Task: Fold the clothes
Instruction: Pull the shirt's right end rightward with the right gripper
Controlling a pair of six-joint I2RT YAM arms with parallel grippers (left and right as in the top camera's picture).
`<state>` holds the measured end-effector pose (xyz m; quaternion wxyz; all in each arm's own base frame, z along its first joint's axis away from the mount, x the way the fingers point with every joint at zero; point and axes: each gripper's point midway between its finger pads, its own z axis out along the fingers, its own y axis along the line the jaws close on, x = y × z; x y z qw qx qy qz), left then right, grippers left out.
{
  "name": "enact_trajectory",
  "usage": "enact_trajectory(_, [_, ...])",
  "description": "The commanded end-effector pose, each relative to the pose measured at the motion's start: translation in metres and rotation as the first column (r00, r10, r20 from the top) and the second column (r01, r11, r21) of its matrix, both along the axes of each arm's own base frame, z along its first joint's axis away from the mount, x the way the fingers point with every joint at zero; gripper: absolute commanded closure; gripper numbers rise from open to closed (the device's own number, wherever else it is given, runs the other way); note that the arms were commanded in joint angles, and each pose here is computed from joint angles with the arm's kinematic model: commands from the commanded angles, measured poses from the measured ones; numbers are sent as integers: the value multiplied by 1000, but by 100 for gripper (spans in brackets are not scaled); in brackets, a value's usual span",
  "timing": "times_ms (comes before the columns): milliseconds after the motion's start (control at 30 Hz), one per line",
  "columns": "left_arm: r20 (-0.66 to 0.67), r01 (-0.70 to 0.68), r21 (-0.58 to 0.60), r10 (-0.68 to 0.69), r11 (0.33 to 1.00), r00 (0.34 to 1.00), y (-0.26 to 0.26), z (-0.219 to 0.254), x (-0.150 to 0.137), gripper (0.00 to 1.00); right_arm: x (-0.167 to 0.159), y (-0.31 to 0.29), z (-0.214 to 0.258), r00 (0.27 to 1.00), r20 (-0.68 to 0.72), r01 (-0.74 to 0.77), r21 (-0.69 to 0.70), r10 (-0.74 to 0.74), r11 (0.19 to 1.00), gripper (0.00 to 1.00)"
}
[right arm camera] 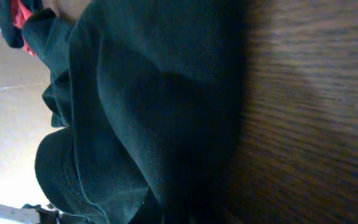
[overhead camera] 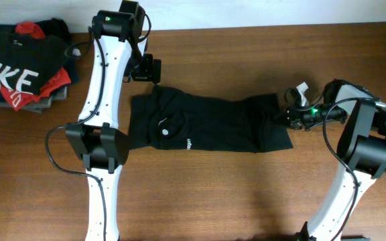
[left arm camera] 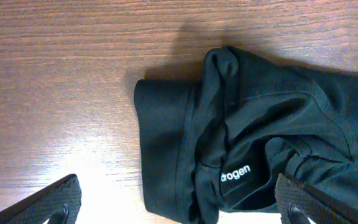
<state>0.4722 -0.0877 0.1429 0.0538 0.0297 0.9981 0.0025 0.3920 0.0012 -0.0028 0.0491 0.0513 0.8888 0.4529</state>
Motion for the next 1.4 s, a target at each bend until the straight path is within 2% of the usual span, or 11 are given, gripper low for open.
enact_trajectory(0, [0,1,-8,-1,1000,1000,-2,1,0,1,-27,-44,-59,975,-212,4,-249,-59,969,96])
enact_trajectory(133, [0,1,-8,-1,1000,1000,-2,1,0,1,-15,-76,-43,966,-220,57,-324,-134,944,96])
enact_trajectory(400, [1,1,-8,-1,1000,1000,-2,1,0,1,2,-123,6,948,-239,62,-506,-209,860,96])
enact_trajectory(633, [1,1,-8,-1,1000,1000,-2,1,0,1,5,-117,15,942,-277,-37,-647,-189,762,96])
enact_trajectory(800, [1,1,-8,-1,1000,1000,-2,1,0,1,9,-93,18,951,-279,-90,-657,-131,749,96])
enact_trajectory(967, [1,1,-8,-1,1000,1000,-2,1,0,1,9,-84,24,947,-290,-122,-720,-137,683,96])
enact_trajectory(1167, [1,0,-8,0,1000,1000,-2,1,0,1,11,-84,44,947,-256,-98,-806,-194,584,96])
enact_trajectory(1333, [1,0,-9,0,1000,1000,-2,1,0,1,10,-88,64,955,-220,-75,-830,-201,553,96])
enact_trajectory(1367, [1,0,-8,0,1000,1000,-2,1,0,1,9,-93,69,952,-208,-61,-849,-226,525,96])
